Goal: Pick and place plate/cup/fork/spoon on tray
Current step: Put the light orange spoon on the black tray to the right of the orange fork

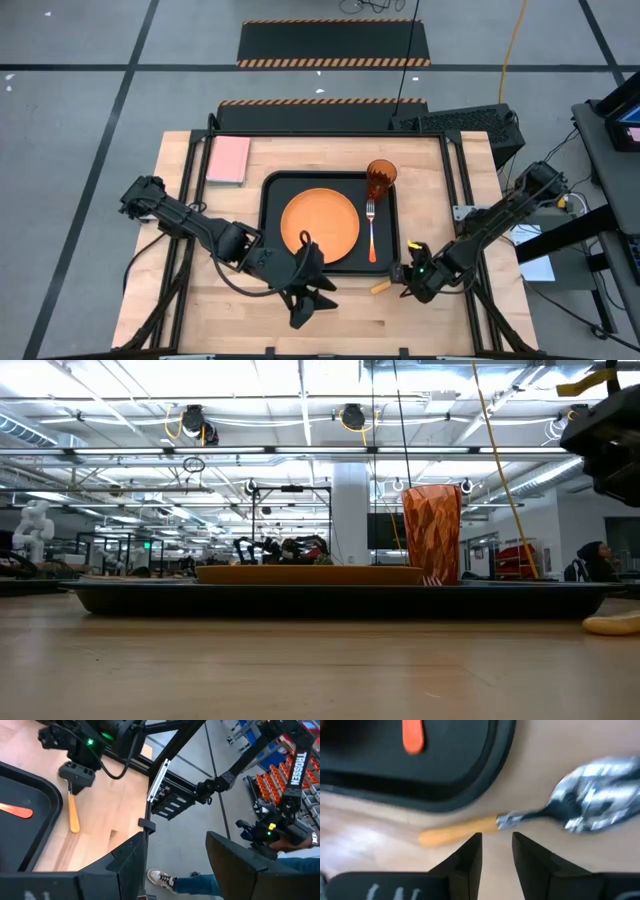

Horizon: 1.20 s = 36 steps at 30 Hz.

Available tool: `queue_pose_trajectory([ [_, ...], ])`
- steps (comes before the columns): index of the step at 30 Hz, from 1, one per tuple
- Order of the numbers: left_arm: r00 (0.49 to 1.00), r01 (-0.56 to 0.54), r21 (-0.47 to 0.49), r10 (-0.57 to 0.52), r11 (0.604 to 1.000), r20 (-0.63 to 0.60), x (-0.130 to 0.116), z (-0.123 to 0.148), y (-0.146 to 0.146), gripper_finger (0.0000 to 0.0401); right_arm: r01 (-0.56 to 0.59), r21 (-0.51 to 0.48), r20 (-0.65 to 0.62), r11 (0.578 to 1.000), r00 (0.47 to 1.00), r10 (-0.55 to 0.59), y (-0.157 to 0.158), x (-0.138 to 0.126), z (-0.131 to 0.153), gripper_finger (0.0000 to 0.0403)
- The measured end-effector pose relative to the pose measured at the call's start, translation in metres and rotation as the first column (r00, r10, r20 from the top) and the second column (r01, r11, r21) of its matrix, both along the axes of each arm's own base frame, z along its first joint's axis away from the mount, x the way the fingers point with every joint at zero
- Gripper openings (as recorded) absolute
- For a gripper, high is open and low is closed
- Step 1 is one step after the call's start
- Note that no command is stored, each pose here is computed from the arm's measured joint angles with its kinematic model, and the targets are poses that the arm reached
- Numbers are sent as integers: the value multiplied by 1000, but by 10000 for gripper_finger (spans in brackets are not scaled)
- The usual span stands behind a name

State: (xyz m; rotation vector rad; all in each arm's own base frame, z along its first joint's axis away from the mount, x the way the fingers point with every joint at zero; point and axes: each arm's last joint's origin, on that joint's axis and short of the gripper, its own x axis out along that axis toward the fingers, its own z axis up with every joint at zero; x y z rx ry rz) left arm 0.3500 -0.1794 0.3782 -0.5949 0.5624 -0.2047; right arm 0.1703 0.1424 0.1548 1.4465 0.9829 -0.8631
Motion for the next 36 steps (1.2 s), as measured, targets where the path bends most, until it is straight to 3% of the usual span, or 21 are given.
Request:
queue_pose_trajectory([
  [16, 1000, -6, 23, 6, 1000, 9, 3, 0, 7, 211, -1, -139, -60, 990, 998, -8, -12, -9, -1, 100],
  [26, 1000, 8, 50, -9, 999, 19, 4, 0, 9, 211, -35, -155, -65, 987, 998, 25, -12, -9, -2, 100],
  [36, 999, 24, 58, -25, 998, 20, 8, 0, 17, 211, -162, -134, -74, 978, 985, 153, -8, -8, -1, 100],
])
